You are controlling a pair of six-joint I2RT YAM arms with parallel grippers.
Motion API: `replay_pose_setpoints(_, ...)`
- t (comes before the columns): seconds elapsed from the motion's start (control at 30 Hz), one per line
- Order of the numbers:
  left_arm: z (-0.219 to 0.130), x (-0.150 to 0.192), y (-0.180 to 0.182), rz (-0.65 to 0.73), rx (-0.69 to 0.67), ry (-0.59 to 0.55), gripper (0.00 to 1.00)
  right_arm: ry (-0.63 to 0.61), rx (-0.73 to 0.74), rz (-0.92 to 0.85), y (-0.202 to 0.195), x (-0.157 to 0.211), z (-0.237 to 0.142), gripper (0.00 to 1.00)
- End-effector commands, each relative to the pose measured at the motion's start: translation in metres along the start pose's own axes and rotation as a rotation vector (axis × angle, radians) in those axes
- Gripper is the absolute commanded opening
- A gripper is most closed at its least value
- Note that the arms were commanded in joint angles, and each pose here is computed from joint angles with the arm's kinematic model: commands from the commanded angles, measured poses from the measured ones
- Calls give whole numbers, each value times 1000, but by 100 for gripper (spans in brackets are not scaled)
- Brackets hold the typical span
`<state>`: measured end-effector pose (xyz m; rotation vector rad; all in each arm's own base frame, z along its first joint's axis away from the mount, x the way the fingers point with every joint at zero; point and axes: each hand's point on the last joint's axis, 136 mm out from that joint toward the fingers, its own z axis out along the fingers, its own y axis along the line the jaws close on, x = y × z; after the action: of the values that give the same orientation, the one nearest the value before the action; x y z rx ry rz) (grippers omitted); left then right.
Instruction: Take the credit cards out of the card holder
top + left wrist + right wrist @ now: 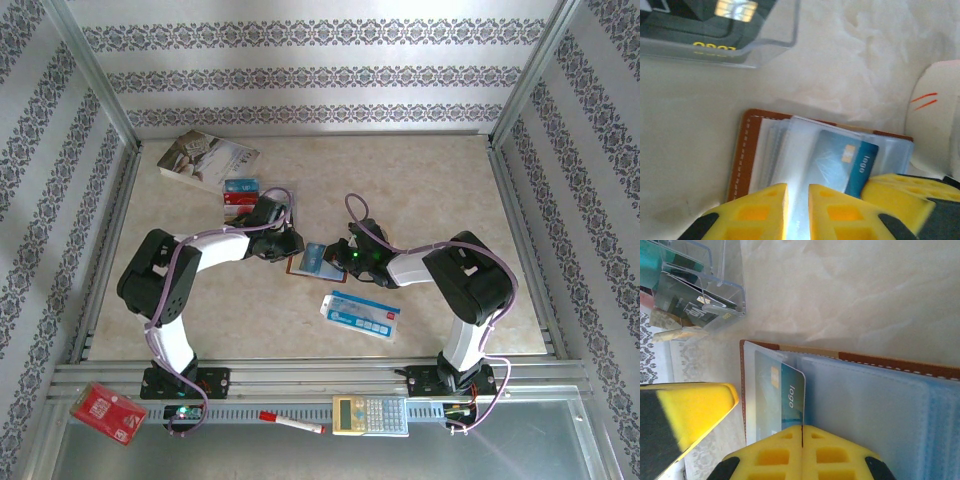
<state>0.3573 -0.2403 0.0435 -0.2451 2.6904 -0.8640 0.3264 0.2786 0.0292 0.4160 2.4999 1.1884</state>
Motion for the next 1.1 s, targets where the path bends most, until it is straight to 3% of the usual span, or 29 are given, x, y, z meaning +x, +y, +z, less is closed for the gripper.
replay_pose_setpoints(0.0, -12, 1, -18, 42, 21, -5, 17, 9, -7, -16, 0, -1, -1, 5)
replay_pose_setpoints(0.43, 16, 17, 13, 12, -99, 66, 13, 12, -16, -29, 3, -1, -2, 8)
replay_pose_setpoints(0.77, 19, 21, 27, -12, -166, 84, 9, 45, -24, -9, 2, 3, 3, 23)
replay_pose_setpoints(1.07, 21, 25, 27, -21, -156, 102, 9, 37, -25, 7, 3, 8, 9, 21)
